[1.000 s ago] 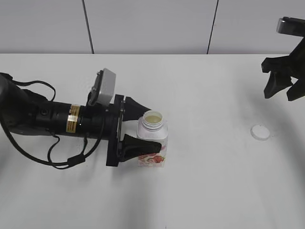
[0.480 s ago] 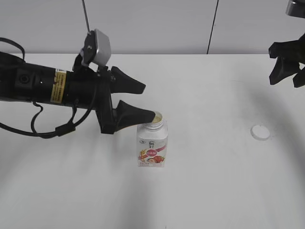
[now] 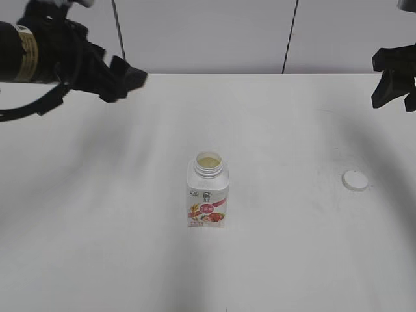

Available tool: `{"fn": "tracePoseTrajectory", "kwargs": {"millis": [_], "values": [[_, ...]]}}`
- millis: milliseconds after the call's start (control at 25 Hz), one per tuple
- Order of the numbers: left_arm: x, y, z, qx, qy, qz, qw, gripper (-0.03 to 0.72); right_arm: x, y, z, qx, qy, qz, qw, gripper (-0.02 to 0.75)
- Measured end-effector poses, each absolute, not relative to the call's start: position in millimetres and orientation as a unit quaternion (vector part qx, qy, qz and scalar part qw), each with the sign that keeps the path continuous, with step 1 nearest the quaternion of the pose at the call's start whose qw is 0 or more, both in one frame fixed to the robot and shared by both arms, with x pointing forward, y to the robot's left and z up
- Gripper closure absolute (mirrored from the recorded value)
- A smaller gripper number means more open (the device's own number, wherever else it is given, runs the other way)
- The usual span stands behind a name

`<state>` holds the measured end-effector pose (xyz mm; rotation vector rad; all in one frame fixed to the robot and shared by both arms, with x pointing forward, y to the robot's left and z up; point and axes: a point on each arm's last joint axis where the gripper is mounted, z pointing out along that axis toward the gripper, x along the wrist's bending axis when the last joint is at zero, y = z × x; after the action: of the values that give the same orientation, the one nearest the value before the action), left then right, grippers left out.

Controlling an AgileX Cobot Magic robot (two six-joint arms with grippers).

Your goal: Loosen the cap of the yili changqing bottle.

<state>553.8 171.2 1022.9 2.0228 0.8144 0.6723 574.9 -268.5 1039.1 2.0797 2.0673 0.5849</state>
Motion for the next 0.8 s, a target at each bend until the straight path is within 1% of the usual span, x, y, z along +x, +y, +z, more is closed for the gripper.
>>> {"fn": "tracePoseTrajectory", "kwargs": {"millis": [80, 160, 240, 280, 360, 520, 600, 800], "values": [[558.7, 187.9, 1029.9, 0.772, 0.393, 0.325, 0.380, 0.118, 574.2, -268.5, 1040.8, 0.693, 0.689, 0.197, 0.077, 0.299], [562.9, 207.0, 1029.7, 0.729, 0.472, 0.373, 0.326, 0.118, 573.7, -268.5, 1041.8, 0.693, 0.689, 0.198, 0.078, 0.299], [562.2, 221.8, 1027.1, 0.696, 0.534, 0.393, 0.276, 0.118, 573.1, -268.5, 1042.3, 0.693, 0.689, 0.197, 0.078, 0.299], [560.1, 226.6, 1024.4, 0.688, 0.557, 0.391, 0.253, 0.118, 572.8, -268.5, 1042.2, 0.693, 0.690, 0.196, 0.076, 0.299], [554.6, 229.2, 1017.4, 0.682, 0.597, 0.355, 0.229, 0.118, 571.4, -268.5, 1041.6, 0.693, 0.692, 0.190, 0.071, 0.299], [545.7, 224.9, 1010.5, 0.694, 0.633, 0.276, 0.202, 0.118, 569.0, -269.7, 1044.1, 0.690, 0.700, 0.171, 0.064, 0.299], [543.6, 222.3, 1015.7, 0.694, 0.653, 0.238, 0.186, 0.118, 566.9, -271.0, 1047.5, 0.687, 0.707, 0.153, 0.059, 0.299], [531.0, 223.8, 1026.6, 0.699, 0.686, 0.170, 0.105, 0.118, 558.2, -273.2, 1057.4, 0.684, 0.721, 0.106, 0.030, 0.299]]}}
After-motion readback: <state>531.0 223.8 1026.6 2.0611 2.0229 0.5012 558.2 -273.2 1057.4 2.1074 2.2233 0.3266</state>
